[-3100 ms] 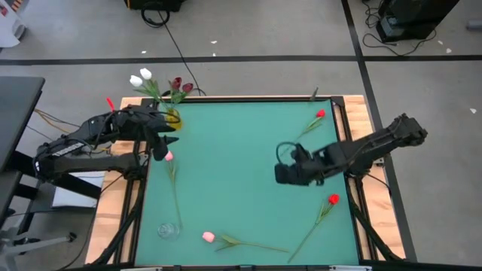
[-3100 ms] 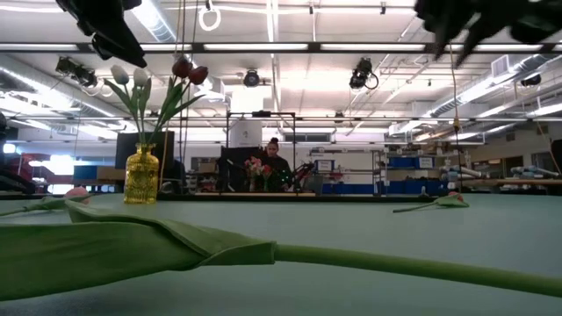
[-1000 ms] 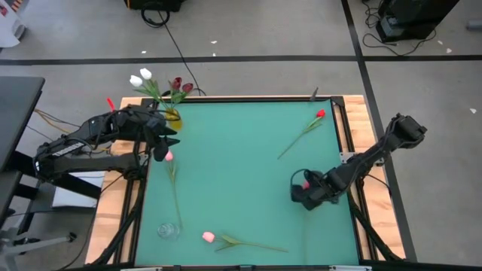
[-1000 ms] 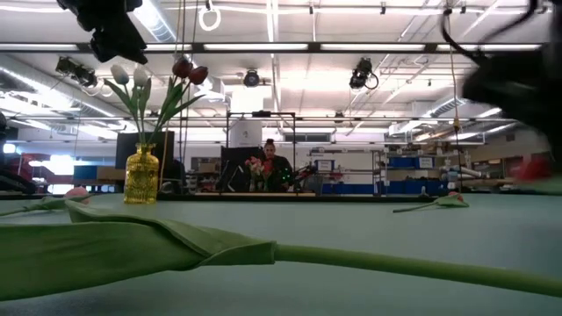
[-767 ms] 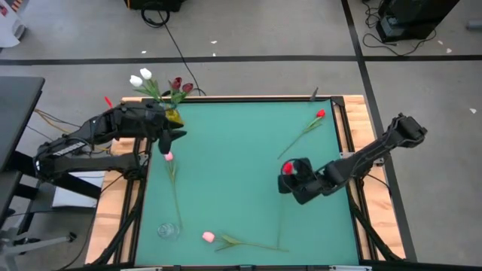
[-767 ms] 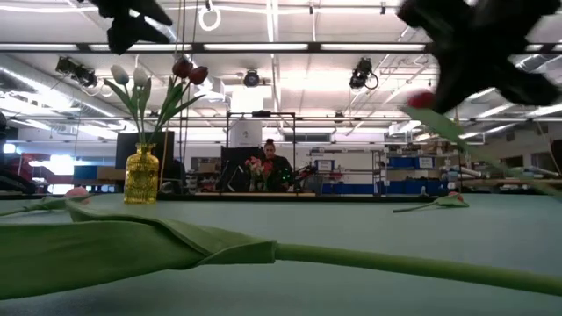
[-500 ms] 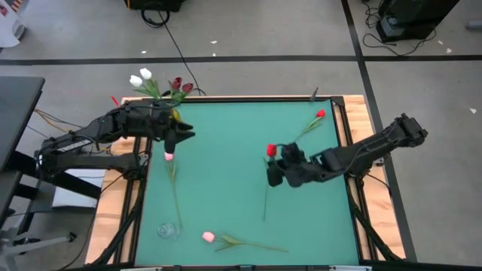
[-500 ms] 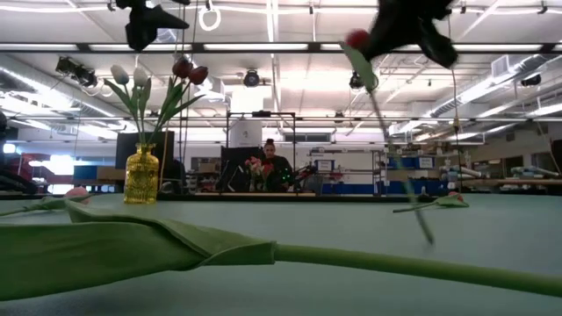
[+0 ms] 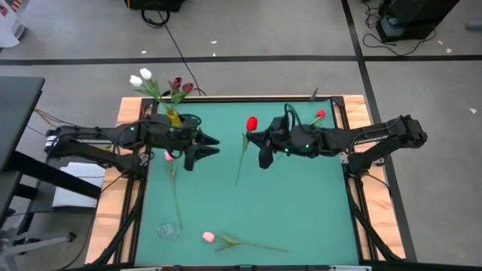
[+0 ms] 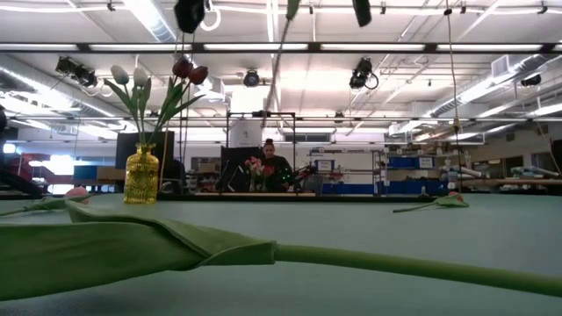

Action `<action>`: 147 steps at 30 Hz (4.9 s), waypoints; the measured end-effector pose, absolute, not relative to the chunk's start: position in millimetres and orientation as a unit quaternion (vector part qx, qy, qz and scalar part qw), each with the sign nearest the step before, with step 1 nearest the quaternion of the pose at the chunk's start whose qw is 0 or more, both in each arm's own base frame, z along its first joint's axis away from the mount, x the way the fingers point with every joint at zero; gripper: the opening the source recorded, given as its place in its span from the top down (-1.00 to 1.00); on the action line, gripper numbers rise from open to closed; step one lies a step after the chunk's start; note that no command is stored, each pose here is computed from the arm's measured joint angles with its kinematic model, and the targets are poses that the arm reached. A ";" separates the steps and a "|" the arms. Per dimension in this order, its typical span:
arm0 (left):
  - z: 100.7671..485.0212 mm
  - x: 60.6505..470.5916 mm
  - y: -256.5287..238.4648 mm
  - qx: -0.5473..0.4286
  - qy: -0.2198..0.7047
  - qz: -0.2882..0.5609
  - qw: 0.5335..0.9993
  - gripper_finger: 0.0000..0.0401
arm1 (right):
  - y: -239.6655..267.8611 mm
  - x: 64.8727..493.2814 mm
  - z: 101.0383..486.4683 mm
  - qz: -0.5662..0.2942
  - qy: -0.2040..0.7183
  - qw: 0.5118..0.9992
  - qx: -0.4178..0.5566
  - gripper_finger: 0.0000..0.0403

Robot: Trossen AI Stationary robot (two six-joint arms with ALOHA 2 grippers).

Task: Sort flowers into vase by color
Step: Put the bottom red flower into the transparent vase

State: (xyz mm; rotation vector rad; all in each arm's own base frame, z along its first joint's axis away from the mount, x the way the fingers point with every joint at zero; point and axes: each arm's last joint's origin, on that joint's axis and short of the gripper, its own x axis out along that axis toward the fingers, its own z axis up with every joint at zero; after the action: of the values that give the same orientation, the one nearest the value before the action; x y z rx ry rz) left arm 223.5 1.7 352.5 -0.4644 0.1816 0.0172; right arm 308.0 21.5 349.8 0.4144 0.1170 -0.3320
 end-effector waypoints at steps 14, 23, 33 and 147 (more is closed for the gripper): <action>328.9 278.9 -4.3 -0.226 0.061 0.001 0.972 0.04 | 19.7 311.2 361.2 -0.071 0.023 0.982 0.175 0.97; 322.2 292.5 -9.5 -0.222 0.047 -0.012 0.974 0.12 | 19.6 311.2 361.2 -0.071 0.023 0.982 0.174 0.96; 323.5 292.6 -9.1 -0.212 0.040 -0.010 0.976 0.93 | 21.0 311.3 361.3 -0.044 0.030 0.988 0.148 0.84; 300.6 42.2 -157.9 -0.050 0.083 -0.190 0.977 0.89 | 3.4 107.0 359.8 -0.096 0.059 0.989 0.090 0.46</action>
State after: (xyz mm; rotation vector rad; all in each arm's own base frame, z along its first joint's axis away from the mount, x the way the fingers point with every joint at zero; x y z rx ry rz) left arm 42.2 -157.9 300.6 -0.1005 0.1675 -0.3835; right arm 107.0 3.4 359.8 0.1807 0.1193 -0.1935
